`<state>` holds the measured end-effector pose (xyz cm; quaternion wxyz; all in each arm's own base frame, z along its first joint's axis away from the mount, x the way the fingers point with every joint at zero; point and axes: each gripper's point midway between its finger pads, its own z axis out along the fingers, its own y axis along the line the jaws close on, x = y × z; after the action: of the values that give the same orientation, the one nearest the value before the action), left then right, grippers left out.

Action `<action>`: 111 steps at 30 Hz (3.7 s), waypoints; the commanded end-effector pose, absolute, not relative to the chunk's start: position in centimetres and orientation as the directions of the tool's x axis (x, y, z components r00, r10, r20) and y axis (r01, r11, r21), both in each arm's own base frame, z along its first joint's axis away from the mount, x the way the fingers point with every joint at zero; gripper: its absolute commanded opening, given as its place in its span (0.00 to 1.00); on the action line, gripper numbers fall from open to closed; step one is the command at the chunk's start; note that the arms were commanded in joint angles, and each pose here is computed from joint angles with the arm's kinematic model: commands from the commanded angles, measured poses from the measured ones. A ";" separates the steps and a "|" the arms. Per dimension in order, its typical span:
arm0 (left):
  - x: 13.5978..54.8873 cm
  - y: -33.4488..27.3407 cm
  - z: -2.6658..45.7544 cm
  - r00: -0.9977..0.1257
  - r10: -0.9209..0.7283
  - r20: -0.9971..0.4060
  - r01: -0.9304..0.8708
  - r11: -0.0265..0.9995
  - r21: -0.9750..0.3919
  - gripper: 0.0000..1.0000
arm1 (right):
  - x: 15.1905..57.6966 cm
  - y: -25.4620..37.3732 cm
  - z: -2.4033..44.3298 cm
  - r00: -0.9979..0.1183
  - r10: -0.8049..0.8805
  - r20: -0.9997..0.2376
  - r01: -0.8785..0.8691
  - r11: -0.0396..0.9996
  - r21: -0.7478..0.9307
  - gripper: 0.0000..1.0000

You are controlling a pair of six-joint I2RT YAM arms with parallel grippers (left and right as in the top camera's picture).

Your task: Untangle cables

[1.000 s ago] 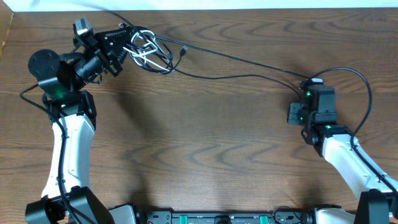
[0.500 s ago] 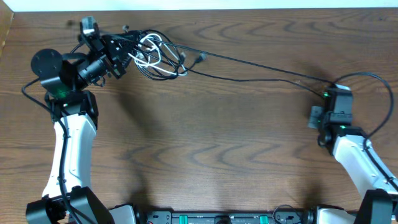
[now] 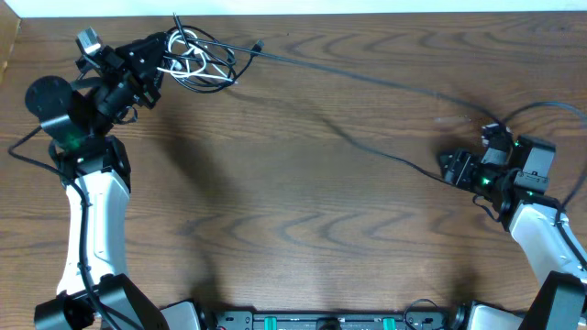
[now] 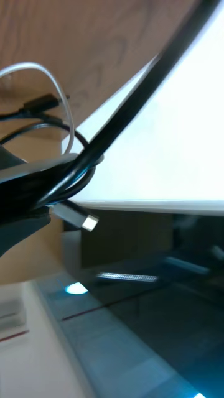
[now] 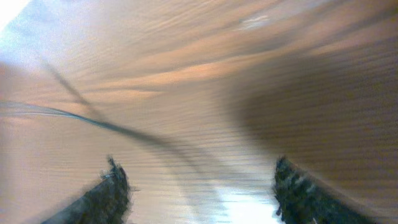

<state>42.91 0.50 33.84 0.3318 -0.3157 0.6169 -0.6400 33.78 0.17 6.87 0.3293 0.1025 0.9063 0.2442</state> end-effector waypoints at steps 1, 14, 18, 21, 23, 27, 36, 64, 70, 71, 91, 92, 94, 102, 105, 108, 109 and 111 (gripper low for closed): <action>43.0 -0.7 34.4 -0.578 -0.816 0.013 0.005 -0.020 -1.000 0.08 | 31.3 7.0 11.8 -0.806 0.291 -0.516 -0.299 0.552 0.778 0.74; 43.2 -6.7 26.7 -0.429 -0.802 0.416 -0.449 -0.210 -0.869 0.08 | 30.4 11.5 9.9 -0.903 0.293 -0.314 -0.108 0.551 0.827 0.99; 43.6 -6.2 26.4 -0.390 -0.829 0.401 -0.444 -0.212 -0.870 0.08 | 29.9 13.5 9.0 -0.919 0.249 -0.306 -0.106 0.591 0.800 0.99; 44.1 -4.9 26.3 -0.363 -0.865 0.347 -0.416 -0.183 -0.891 0.08 | 28.4 16.0 9.5 -0.936 0.160 -0.312 -0.179 0.549 0.816 0.99; 44.2 -4.2 26.3 -0.377 -0.887 0.266 -0.381 -0.113 -0.918 0.08 | 27.0 18.1 11.8 -0.921 0.054 -0.387 -0.331 0.415 0.847 0.99; 43.5 -5.7 27.5 -0.538 -0.836 0.107 -0.258 0.042 -0.965 0.08 | 26.6 19.2 14.6 -0.817 -0.018 -0.577 -0.558 0.279 0.782 0.99; 39.3 -9.7 38.0 -0.679 -0.535 -0.504 0.477 0.200 -0.856 0.08 | 32.2 16.2 11.6 -0.726 0.035 -0.687 -0.522 0.623 0.583 0.99; 36.1 -11.3 38.9 -0.615 -0.348 -0.707 0.687 0.203 -0.698 0.08 | 32.5 20.9 18.0 -0.845 0.305 -0.439 -0.326 0.356 0.875 0.99; 39.9 -9.6 33.0 -0.693 -0.460 -0.556 0.447 0.331 -0.831 0.08 | 32.6 22.1 20.4 -0.901 0.407 -0.148 -0.085 0.169 0.982 0.99; 40.3 -9.2 31.9 -0.701 -0.483 -0.526 0.394 0.353 -0.849 0.08 | 32.7 22.0 20.9 -0.901 0.419 -0.115 -0.060 0.142 0.988 0.99; 38.2 -9.9 26.9 -0.796 -0.380 -0.471 0.315 0.403 -0.859 0.08 | 36.3 18.2 22.0 -0.663 0.458 -0.592 -0.439 0.402 0.803 0.99; 37.6 -10.3 27.3 -0.797 -0.343 -0.498 0.364 0.384 -0.848 0.08 | 35.9 18.5 21.5 -0.672 0.430 -0.603 -0.448 0.412 0.793 0.99; 36.1 -11.2 28.1 -0.781 -0.253 -0.570 0.487 0.323 -0.811 0.08 | 34.7 19.9 21.4 -0.665 0.345 -0.662 -0.532 0.403 0.744 0.99; 33.9 -13.3 29.0 -0.773 -0.156 -0.615 0.580 0.216 -0.785 0.08 | 32.0 23.1 22.0 -0.548 0.184 -0.816 -0.736 0.359 0.574 0.91; 33.2 -15.0 29.0 -0.806 -0.124 -0.579 0.555 0.181 -0.812 0.08 | 31.7 23.7 21.9 -0.497 0.148 -0.855 -0.777 0.363 0.515 0.89; 32.7 -16.2 29.0 -0.826 -0.102 -0.554 0.536 0.161 -0.829 0.08 | 31.5 23.9 21.8 -0.498 0.141 -0.856 -0.779 0.362 0.512 0.86; 32.6 -16.4 29.0 -0.830 -0.100 -0.549 0.531 0.161 -0.832 0.08 | 31.4 24.0 21.7 -0.494 0.135 -0.859 -0.783 0.359 0.507 0.85; 32.6 -16.8 28.9 -0.832 -0.095 -0.546 0.528 0.163 -0.833 0.08 | 31.2 24.2 21.4 -0.486 0.113 -0.867 -0.793 0.360 0.492 0.83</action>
<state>33.14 -16.11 28.12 0.2589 0.1401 0.7282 -0.6189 31.69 23.65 21.52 0.4320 -0.2078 0.7037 0.5245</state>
